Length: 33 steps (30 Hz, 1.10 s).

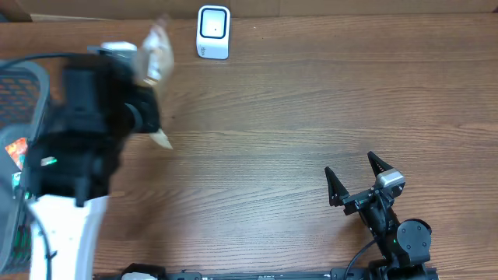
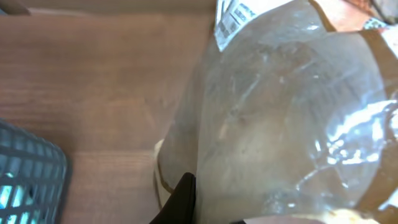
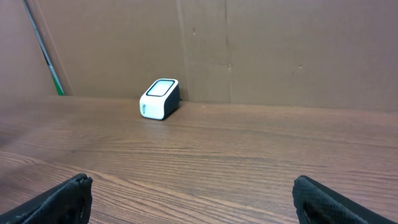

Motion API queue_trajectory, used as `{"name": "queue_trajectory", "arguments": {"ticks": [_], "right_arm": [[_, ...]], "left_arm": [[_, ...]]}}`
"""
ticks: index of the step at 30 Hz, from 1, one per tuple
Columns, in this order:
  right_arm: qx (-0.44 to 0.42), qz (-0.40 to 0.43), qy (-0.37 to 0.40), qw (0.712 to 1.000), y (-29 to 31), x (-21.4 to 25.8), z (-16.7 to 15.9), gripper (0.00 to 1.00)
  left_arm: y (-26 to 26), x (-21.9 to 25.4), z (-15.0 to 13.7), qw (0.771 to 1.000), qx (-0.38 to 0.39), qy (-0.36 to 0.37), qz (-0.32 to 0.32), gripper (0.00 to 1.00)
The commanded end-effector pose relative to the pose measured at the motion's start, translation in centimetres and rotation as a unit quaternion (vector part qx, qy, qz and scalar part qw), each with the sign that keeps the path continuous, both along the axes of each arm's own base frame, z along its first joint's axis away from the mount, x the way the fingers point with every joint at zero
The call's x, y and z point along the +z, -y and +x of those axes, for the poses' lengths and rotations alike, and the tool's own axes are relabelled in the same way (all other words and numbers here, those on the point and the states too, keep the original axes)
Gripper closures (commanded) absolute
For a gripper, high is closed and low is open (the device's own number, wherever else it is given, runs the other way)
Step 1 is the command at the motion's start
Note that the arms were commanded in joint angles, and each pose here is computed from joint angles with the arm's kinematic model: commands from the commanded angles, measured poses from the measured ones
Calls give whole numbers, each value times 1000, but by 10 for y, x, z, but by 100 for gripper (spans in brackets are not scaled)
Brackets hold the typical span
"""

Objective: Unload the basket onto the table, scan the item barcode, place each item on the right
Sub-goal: 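Lift the bag toward the scanner and drop it on the table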

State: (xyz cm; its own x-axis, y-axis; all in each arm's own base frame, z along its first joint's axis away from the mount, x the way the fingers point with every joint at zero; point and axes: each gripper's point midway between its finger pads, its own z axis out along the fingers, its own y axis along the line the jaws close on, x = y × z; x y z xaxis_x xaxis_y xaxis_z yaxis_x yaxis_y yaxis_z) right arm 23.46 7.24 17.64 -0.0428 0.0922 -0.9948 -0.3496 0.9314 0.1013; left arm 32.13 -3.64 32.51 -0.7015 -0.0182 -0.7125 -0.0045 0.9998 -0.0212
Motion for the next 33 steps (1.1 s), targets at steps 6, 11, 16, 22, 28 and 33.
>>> {"name": "queue_trajectory", "arguments": {"ticks": [6, 11, 16, 22, 28, 33], "right_arm": [[5, 1, 3, 1000, -2, -1, -1, 0], [5, 1, 3, 1000, -2, -1, -1, 0], [5, 1, 3, 1000, -2, -1, -1, 0], [5, 1, 3, 1000, -2, -1, -1, 0], [5, 0, 3, 1000, -2, -1, -1, 0], [5, 0, 3, 1000, -2, -1, -1, 0]], "left_arm": [[18, -103, -2, 972, 16, -72, 223, 96], [44, -146, 13, 957, 18, -59, 285, 96], [75, -190, 31, 966, 35, -62, 248, 96], [108, -233, 32, 978, -4, -116, 173, 0], [121, -188, 47, 988, -4, -74, 134, 0], [129, -108, 62, 998, -3, -14, 66, 0]]}}
